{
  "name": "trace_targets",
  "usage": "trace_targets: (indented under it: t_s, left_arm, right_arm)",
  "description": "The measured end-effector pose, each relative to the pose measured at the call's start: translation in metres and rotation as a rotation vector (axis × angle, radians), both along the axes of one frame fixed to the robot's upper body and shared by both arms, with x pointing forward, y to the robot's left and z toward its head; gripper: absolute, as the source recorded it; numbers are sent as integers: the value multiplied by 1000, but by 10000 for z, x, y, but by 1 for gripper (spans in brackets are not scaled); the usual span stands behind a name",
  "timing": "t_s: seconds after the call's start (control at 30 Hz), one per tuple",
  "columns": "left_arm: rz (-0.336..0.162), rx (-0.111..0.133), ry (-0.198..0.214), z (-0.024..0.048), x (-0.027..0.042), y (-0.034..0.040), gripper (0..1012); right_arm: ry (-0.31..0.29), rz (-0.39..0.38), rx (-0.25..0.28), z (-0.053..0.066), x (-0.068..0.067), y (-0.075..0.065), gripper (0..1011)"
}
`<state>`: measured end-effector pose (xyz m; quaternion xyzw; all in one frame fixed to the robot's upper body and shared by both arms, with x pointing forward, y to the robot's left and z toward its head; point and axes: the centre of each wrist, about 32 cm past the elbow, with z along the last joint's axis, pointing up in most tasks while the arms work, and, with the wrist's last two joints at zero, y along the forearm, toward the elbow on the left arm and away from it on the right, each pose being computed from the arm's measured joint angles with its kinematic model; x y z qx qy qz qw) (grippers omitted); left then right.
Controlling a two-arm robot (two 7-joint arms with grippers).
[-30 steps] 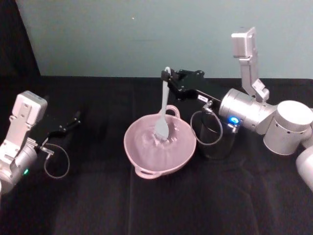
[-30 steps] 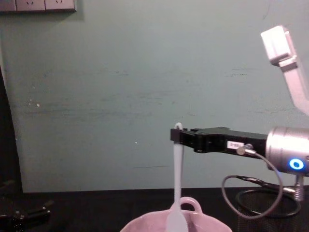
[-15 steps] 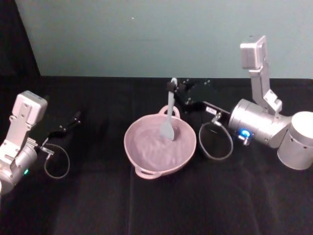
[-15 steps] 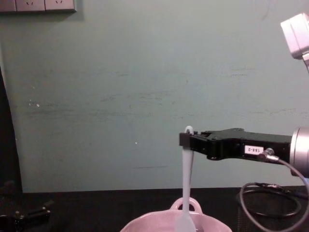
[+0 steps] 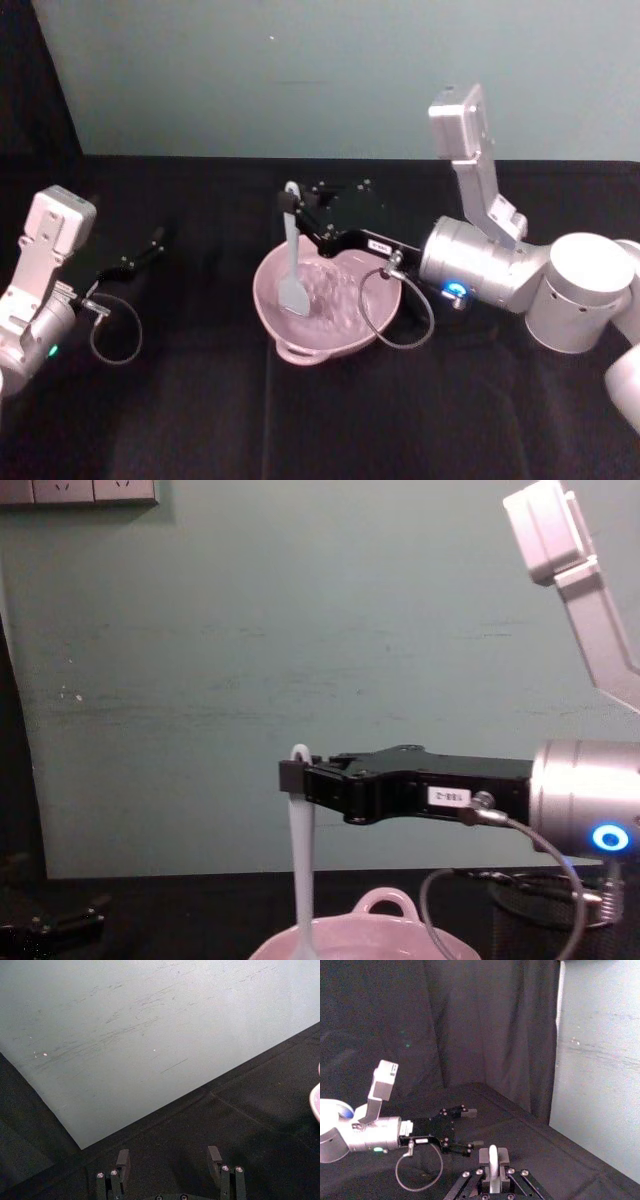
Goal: Use the one hand to pick up the spoon and stir the clear water in the bowl.
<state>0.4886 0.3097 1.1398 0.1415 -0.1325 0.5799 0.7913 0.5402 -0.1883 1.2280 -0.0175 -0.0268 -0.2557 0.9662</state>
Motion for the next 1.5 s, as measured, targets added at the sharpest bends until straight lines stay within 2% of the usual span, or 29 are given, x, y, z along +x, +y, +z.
trace_targets:
  t_s: [0.17, 0.37, 0.47, 0.63, 0.8, 0.93, 1.07, 1.23, 1.5]
  left_arm:
    - [0, 0, 0, 0, 0, 0, 1011]
    - [0, 0, 0, 0, 0, 0, 1011]
    - [0, 0, 0, 0, 0, 0, 1011]
    - [0, 0, 0, 0, 0, 0, 1011]
    - [0, 0, 0, 0, 0, 0, 1011]
    - [0, 0, 0, 0, 0, 0, 1011]
    - [0, 0, 0, 0, 0, 0, 1011]
    - [0, 0, 0, 0, 0, 0, 1011]
    - [0, 0, 0, 0, 0, 0, 1011]
  right_arm:
    - [9, 9, 23, -52, 157, 67, 110]
    - [25, -20, 56, -128, 344, 55, 110]
    - [25, -51, 71, -144, 431, -11, 110]
    - [20, -99, 76, -142, 464, -156, 110]
    - [13, -151, 71, -119, 388, -351, 110]
    - [13, -168, 57, -90, 303, -445, 110]
    - [15, -165, 35, -62, 214, -480, 110]
    - [13, -139, 16, -28, 117, -447, 110]
    - [22, -47, 12, -33, -8, -199, 110]
